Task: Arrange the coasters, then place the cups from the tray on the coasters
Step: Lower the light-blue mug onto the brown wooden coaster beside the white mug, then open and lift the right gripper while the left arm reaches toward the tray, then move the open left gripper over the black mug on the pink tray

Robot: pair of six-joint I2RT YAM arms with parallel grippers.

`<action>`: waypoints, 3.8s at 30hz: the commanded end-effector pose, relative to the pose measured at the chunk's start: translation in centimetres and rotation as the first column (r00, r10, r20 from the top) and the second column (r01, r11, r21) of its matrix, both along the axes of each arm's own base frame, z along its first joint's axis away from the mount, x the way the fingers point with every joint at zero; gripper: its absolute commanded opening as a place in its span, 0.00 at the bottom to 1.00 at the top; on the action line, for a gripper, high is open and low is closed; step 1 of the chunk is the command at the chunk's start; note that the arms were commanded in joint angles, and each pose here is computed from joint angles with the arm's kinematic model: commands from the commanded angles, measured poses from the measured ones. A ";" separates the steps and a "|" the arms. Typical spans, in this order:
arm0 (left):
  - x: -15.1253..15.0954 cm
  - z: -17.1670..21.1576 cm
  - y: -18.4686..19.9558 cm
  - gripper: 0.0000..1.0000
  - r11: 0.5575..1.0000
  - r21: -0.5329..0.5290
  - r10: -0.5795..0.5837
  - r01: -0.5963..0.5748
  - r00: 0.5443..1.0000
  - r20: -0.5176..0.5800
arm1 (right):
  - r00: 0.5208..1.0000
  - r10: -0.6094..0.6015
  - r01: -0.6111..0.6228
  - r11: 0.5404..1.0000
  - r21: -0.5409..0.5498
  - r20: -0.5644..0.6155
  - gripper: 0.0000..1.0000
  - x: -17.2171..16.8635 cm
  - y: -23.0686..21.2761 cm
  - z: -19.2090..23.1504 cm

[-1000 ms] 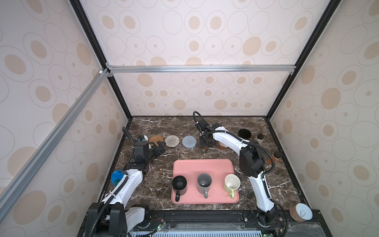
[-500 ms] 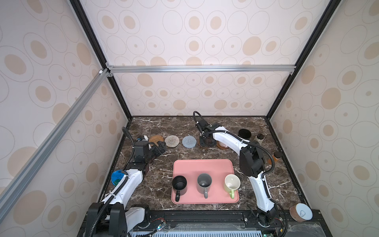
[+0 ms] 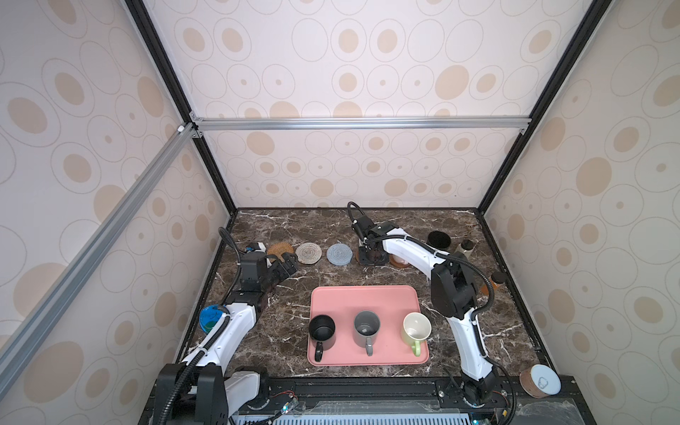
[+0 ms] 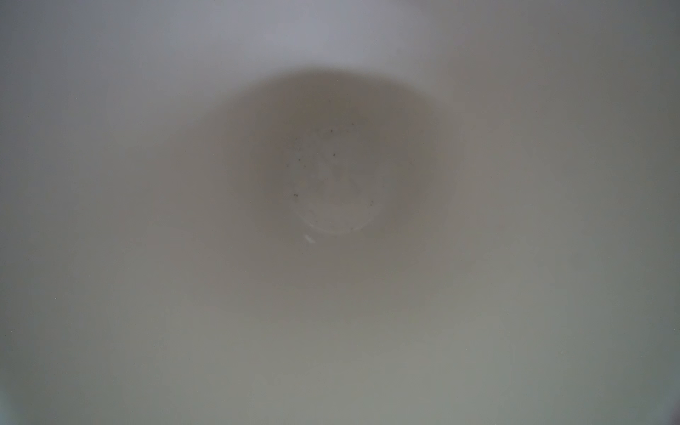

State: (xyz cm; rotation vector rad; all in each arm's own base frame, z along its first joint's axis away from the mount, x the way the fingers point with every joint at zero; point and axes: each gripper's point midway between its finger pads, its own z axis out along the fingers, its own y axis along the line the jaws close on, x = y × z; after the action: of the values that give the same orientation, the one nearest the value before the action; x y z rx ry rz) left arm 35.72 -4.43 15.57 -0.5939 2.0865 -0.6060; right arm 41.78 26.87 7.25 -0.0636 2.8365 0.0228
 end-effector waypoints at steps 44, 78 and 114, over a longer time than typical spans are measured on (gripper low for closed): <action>-1.4 7.9 -8.7 1.00 0.834 0.378 -0.353 0.401 0.915 -0.193 | 0.979 -0.055 0.033 0.993 0.113 0.196 0.41 -5.2 -9.5 12.3; -22.2 0.1 -12.4 0.94 0.604 0.145 -0.504 0.784 0.516 -0.692 | 0.988 0.003 -0.027 0.987 0.156 0.153 0.41 -5.2 -10.5 11.1; -21.8 -6.8 -13.1 0.53 0.586 0.169 -0.440 0.793 0.486 -0.755 | 0.989 -0.067 0.048 0.989 0.140 0.132 0.41 -6.2 -12.5 10.1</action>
State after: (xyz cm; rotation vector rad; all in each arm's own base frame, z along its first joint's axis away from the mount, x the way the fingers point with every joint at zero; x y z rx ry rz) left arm 13.09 -17.15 8.97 0.4774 3.0591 -0.2106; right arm 36.03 15.34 16.88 0.0087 2.6993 0.2138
